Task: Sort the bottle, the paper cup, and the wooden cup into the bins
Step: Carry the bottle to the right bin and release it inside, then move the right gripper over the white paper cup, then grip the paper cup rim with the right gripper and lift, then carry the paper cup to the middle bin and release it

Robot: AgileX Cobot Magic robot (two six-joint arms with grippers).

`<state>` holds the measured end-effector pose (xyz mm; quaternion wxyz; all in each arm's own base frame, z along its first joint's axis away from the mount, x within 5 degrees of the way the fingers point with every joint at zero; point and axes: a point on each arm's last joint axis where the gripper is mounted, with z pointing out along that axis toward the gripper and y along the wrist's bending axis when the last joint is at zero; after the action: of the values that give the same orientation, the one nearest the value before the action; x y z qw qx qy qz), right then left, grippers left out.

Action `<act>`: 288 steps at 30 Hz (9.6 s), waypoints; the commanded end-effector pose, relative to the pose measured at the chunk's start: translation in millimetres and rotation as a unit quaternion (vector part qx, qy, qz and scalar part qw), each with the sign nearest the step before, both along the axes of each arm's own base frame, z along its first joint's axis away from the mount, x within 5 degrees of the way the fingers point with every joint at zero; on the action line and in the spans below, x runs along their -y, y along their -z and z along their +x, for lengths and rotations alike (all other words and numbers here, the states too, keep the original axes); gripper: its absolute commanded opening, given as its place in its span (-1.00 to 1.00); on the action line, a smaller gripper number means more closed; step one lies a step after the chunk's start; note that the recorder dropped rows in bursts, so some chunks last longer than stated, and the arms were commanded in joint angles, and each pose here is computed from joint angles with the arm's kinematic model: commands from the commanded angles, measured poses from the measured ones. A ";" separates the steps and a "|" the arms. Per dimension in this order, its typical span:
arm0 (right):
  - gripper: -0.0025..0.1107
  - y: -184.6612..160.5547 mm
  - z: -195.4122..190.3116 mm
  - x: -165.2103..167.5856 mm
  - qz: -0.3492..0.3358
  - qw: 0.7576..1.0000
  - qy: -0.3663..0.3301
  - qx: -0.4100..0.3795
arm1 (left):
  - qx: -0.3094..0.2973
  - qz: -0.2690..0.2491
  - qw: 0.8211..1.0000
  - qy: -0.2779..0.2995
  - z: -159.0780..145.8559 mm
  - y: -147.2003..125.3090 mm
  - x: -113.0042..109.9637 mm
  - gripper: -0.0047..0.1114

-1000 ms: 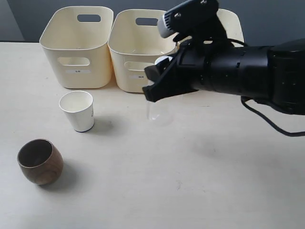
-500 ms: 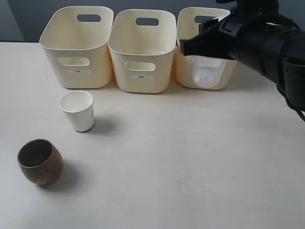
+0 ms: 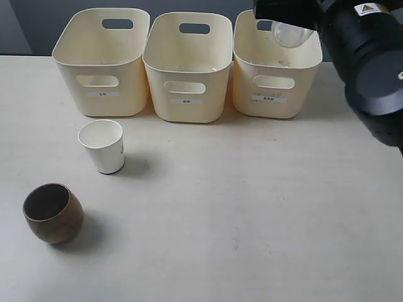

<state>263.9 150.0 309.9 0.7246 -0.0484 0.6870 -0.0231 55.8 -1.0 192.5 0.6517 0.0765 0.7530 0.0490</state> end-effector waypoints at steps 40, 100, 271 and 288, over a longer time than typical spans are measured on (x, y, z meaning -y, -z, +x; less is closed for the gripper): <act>-0.35 67.7 149.3 11.0 0.042 0.992 0.002 -0.122 | 0.004 0.002 1.000 0.001 -0.3 -0.2 0.1 -0.92; 0.20 39.3 27.9 -125.6 0.064 0.872 -0.345 -0.342 | 0.005 0.002 1.000 0.001 -0.2 -0.4 0.1 -0.92; -0.96 0.3 117.3 -75.7 0.103 0.931 -0.189 -0.294 | 0.005 0.002 1.000 0.001 -0.2 -0.4 0.1 -0.92; -0.96 52.0 148.2 -79.7 0.124 0.932 -0.178 -0.292 | 0.005 0.002 1.000 0.001 -0.2 -0.3 0.1 -0.92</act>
<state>407.5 230.9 257.8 0.4704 -0.0836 0.8541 0.2054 55.8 -1.0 192.5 0.6517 0.0765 0.7530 0.0490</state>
